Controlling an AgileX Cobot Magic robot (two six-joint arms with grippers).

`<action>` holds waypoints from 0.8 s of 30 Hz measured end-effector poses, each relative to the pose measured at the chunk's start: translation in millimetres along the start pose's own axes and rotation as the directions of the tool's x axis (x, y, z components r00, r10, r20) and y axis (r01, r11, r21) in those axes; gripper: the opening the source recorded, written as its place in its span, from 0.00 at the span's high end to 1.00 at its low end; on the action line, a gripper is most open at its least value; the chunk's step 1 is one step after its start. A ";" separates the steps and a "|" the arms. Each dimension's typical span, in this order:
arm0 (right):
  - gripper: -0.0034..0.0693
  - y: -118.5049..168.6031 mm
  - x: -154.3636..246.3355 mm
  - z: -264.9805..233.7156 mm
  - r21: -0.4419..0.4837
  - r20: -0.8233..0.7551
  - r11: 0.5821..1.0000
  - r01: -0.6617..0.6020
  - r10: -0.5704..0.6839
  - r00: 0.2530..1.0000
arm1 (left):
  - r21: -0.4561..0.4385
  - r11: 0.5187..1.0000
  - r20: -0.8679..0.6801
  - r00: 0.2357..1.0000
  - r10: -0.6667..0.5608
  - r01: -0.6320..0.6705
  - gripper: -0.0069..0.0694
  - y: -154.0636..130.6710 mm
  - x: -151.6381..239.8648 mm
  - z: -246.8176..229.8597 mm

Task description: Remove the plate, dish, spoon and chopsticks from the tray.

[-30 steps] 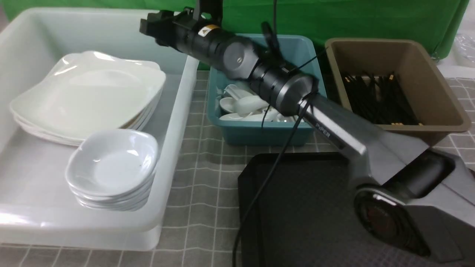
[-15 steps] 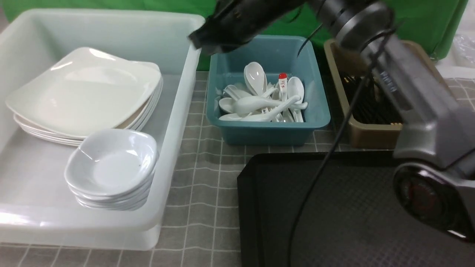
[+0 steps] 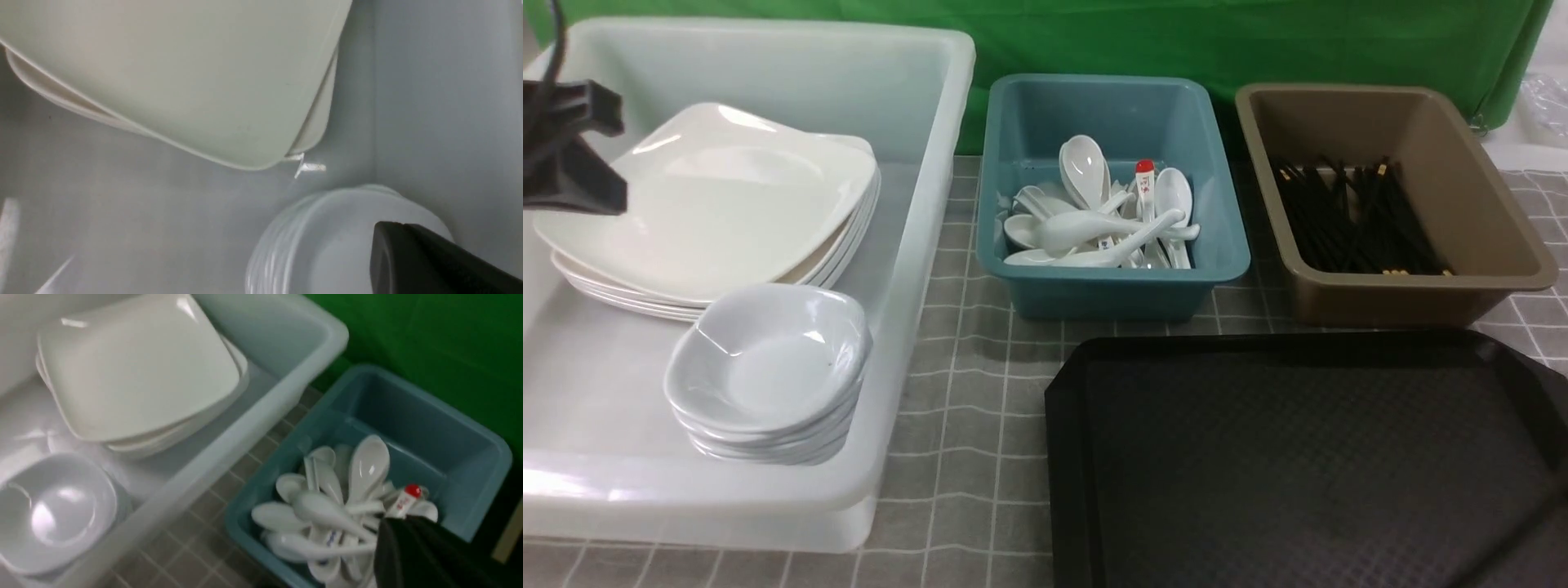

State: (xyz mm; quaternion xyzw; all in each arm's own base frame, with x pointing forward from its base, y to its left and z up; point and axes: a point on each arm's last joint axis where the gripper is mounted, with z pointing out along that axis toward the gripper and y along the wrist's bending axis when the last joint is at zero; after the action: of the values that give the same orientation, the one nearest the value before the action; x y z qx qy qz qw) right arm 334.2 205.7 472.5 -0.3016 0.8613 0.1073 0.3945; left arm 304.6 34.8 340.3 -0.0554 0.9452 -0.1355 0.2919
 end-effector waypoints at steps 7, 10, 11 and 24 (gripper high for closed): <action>0.91 -7.8 57.0 -38.4 0.100 -0.169 0.994 0.052 -0.034 0.985 | -0.027 0.999 -0.037 0.999 -0.021 0.020 0.91 28.1 -34.6 73.6; 0.91 -17.6 78.2 -55.8 0.144 -0.201 0.989 0.041 -0.012 0.979 | -0.042 0.999 -0.087 0.996 -0.021 0.017 0.91 39.9 -37.2 104.7; 0.91 -21.0 84.3 -62.8 0.158 -0.204 0.987 0.033 0.000 0.979 | -0.045 0.999 -0.105 0.994 -0.014 0.009 0.91 43.5 -36.5 114.7; 0.91 -41.0 107.9 -141.9 0.291 -0.069 0.955 -0.055 0.079 0.994 | -0.047 0.996 -0.270 0.959 -0.080 0.070 0.91 38.8 -17.8 167.2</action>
State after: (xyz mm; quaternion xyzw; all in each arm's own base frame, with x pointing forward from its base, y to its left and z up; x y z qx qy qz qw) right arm 216.9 66.2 488.8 -0.2155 0.8926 -0.0186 0.3956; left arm 413.0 37.8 206.1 -0.0775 0.9758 -0.1355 0.1530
